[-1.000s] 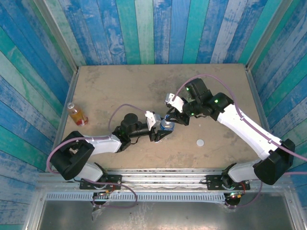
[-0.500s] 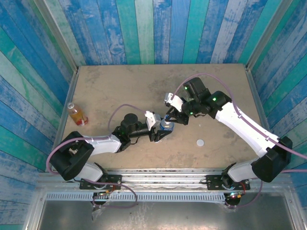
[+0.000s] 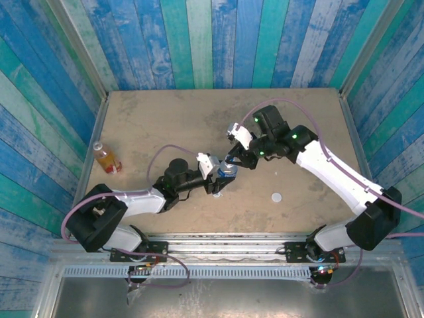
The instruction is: Screw on the bottle caps
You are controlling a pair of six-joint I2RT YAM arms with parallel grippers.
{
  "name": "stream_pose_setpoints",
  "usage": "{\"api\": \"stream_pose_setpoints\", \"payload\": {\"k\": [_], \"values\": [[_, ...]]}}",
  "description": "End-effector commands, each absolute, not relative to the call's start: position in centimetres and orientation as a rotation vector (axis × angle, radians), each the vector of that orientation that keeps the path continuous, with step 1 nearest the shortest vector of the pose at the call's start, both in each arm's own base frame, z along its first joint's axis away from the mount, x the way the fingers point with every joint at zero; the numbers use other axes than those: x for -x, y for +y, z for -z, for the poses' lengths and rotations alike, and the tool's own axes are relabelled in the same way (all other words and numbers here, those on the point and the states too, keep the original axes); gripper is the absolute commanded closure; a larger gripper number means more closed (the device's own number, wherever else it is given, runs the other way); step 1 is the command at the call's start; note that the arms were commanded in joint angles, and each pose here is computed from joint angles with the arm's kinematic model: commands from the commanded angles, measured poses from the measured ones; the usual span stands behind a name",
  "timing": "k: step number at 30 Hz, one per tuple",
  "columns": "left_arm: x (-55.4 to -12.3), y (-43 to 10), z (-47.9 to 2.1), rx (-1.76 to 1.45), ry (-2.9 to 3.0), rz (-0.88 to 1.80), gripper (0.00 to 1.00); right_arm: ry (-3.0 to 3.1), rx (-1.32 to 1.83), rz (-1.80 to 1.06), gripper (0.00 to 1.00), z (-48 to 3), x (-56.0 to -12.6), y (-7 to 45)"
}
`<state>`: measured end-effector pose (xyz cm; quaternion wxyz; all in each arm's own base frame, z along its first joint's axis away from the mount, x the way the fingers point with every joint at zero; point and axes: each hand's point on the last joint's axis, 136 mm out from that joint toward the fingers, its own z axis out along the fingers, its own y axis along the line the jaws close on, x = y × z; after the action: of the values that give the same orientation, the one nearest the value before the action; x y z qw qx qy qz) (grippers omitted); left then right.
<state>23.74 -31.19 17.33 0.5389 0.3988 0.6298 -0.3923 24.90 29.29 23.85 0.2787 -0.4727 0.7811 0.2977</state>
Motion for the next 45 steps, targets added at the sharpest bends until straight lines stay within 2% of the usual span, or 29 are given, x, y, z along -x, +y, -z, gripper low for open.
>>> {"api": "stream_pose_setpoints", "payload": {"k": [1, 17, 23, 30, 37, 45], "values": [[-25.9, -31.3, -24.1, -0.825, 1.305, 0.880, 0.32, 2.273, 1.084, -0.808, 0.79, -21.3, -25.2, 28.7], [-31.6, -32.2, -26.7, -0.636, 1.346, 0.764, 0.32, 2.399, 0.619, -0.468, 0.82, -18.9, -27.9, 26.3], [-32.9, -32.8, -27.0, -0.624, 1.366, 0.690, 0.32, 2.481, 0.399, -0.455, 0.81, -17.4, -28.5, 26.7], [-32.5, -32.4, -26.4, -0.641, 1.376, 0.665, 0.32, 2.454, 0.456, -0.393, 0.78, -18.5, -28.8, 26.7], [-31.9, -32.4, -25.5, -0.671, 1.398, 0.672, 0.31, 2.346, 0.599, -0.419, 0.64, -22.5, -28.7, 27.4], [-31.4, -31.7, -23.7, -0.681, 1.440, 0.667, 0.30, 2.152, 0.728, -0.397, 0.37, -28.0, -27.6, 26.0]]}}
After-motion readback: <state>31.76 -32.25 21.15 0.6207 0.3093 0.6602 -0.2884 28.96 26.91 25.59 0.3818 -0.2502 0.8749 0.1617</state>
